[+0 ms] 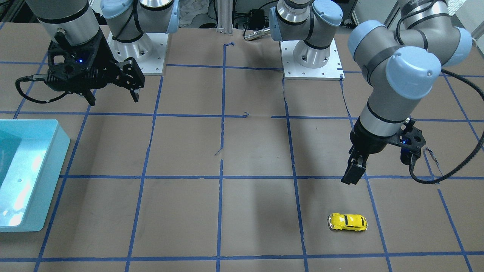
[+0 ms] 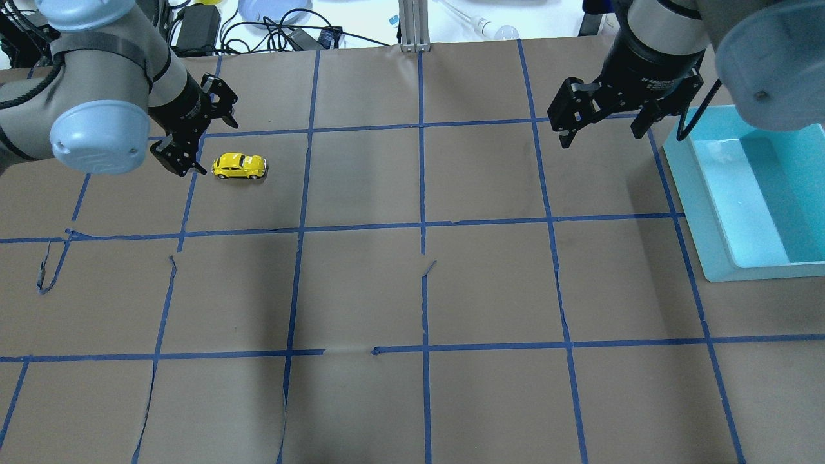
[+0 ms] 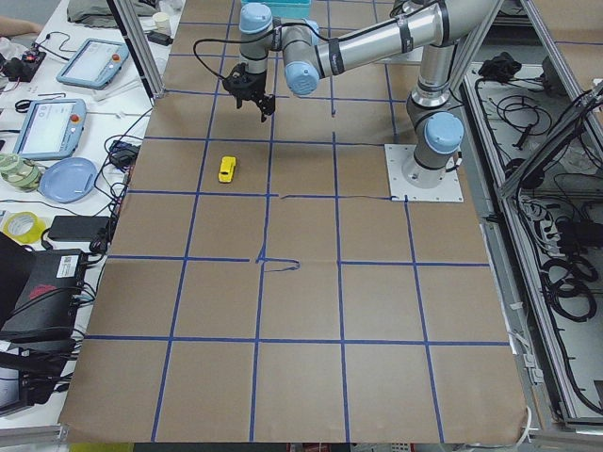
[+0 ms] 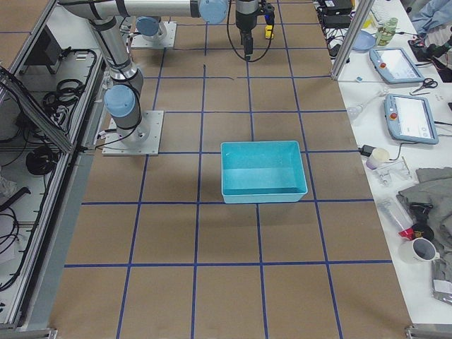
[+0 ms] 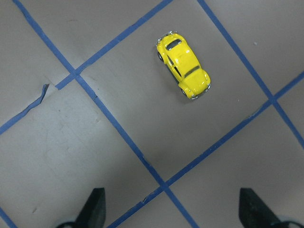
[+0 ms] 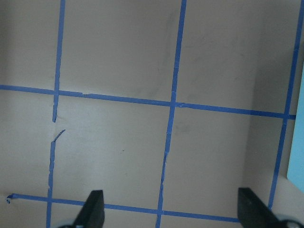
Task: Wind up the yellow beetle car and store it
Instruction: 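Lower the open left gripper down onto the yellow toy car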
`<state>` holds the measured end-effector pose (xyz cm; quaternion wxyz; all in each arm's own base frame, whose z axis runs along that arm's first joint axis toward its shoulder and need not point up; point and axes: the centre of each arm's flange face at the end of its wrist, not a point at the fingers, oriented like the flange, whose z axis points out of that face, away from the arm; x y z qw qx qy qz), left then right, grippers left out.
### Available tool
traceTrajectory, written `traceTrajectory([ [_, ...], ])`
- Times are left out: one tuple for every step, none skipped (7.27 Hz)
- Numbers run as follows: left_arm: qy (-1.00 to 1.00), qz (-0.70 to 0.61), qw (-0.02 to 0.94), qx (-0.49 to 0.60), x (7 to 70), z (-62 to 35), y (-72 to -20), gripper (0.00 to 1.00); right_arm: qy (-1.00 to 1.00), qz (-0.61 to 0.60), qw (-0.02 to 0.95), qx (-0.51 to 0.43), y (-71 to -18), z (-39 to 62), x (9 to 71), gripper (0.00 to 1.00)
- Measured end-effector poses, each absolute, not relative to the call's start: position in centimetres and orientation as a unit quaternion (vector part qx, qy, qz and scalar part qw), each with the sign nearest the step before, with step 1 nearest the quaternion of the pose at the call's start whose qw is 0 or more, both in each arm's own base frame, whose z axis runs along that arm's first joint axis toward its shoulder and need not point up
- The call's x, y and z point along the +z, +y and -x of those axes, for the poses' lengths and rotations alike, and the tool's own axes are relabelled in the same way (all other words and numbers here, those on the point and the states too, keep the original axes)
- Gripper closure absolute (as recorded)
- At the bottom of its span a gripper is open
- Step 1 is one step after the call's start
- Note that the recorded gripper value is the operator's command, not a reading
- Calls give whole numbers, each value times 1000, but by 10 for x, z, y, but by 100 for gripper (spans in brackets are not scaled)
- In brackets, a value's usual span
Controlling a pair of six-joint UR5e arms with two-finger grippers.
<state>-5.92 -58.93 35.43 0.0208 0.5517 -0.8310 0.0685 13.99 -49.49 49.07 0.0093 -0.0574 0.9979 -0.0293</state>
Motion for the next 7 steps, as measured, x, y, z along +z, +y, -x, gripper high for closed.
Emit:
traceTrajectory([
  [-804, -590, 22, 65, 330, 57, -603, 0, 998, 58, 9, -29, -494, -140, 491, 0],
  [-787, -613, 26, 68, 308, 56, -617, 0, 998, 58, 9, -29, -493, -140, 491, 0],
  [-771, -631, 31, 73, 287, 54, -632, 0, 998, 58, 9, -29, -493, -140, 490, 0],
  [-763, -641, 36, 80, 274, 52, -649, 0, 998, 58, 9, -29, -493, -140, 490, 0],
  [-760, -643, 38, 87, 266, 49, -667, 0, 998, 58, 9, -28, -493, -140, 490, 0],
  [-757, -647, 37, 86, 254, 46, -681, 0, 998, 58, 9, -28, -493, -140, 490, 0],
  [-755, -650, 33, 79, 239, 43, -689, 0, 998, 58, 9, -28, -493, -140, 490, 0],
])
